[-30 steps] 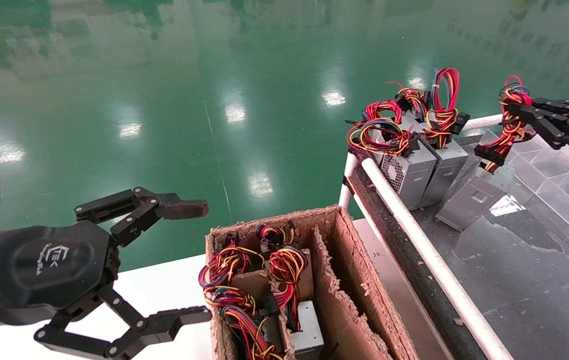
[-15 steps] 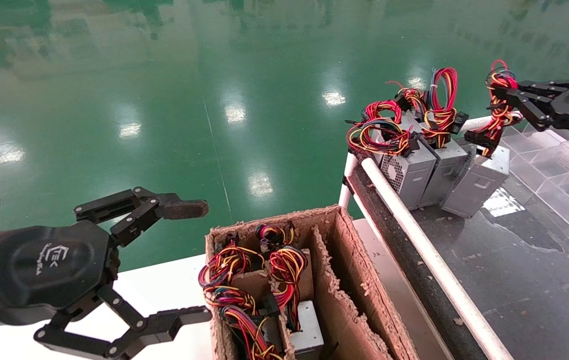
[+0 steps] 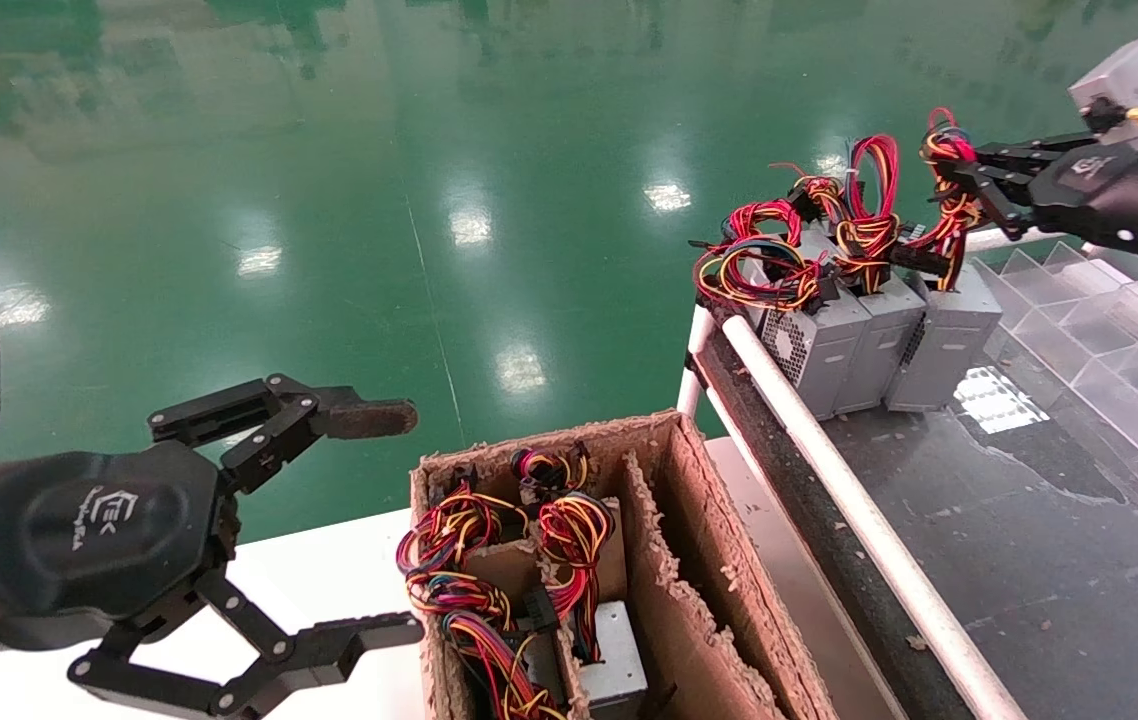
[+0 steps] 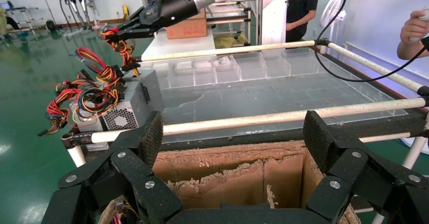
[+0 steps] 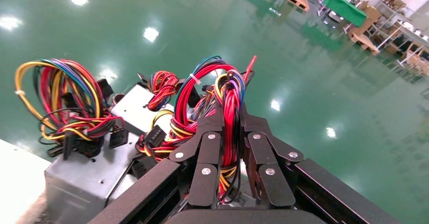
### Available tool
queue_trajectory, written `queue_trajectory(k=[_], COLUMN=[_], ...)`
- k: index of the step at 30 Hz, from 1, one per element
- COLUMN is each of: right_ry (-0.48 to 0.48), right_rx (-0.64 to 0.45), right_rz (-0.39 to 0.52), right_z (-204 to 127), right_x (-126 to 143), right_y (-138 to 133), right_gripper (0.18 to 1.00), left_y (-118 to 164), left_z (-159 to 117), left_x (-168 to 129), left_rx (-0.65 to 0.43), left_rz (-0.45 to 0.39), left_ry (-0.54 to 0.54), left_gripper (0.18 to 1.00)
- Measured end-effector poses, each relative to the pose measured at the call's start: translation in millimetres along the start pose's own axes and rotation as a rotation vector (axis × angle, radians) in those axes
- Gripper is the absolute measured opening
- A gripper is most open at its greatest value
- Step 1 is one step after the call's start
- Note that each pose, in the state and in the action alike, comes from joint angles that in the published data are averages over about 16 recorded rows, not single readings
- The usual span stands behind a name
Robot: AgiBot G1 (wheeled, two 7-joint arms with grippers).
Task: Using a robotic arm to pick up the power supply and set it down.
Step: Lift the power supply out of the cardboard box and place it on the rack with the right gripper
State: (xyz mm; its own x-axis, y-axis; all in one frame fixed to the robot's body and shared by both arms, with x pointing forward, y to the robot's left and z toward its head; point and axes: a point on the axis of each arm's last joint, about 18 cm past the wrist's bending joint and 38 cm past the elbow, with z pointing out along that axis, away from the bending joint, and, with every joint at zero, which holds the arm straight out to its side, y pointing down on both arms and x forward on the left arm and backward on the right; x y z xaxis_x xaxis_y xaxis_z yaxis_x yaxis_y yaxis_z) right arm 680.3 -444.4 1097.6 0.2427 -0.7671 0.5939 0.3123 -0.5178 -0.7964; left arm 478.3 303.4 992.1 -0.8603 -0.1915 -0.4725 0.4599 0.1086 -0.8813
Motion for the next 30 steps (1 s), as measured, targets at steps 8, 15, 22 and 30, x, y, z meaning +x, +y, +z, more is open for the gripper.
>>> queue_trajectory(k=[8, 15, 22, 30], right_ry=[0.0, 0.006, 0.023, 0.032], right_rx=[-0.014, -0.022, -0.034, -0.045], right_rz=[-0.07, -0.093, -0.085, -0.072], right_z=[15.7, 22.1, 23.6, 21.6], right_x=[-6.7, -9.9, -8.8, -5.9], right_y=[-5.6, -4.0, 0.0, 2.2], right_gripper=[0.236, 0.236, 0.242, 0.289], left_y=[0.0, 0.0, 0.0, 0.0], left_z=[0.0, 0.0, 0.0, 0.0], left_x=[0.0, 0.0, 0.0, 0.0], left_rx=[0.0, 0.0, 0.0, 0.0], left_rz=[0.0, 0.0, 0.0, 0.0], left_ry=[0.0, 0.0, 0.0, 0.0], left_gripper=[1.001, 1.001, 1.001, 1.001])
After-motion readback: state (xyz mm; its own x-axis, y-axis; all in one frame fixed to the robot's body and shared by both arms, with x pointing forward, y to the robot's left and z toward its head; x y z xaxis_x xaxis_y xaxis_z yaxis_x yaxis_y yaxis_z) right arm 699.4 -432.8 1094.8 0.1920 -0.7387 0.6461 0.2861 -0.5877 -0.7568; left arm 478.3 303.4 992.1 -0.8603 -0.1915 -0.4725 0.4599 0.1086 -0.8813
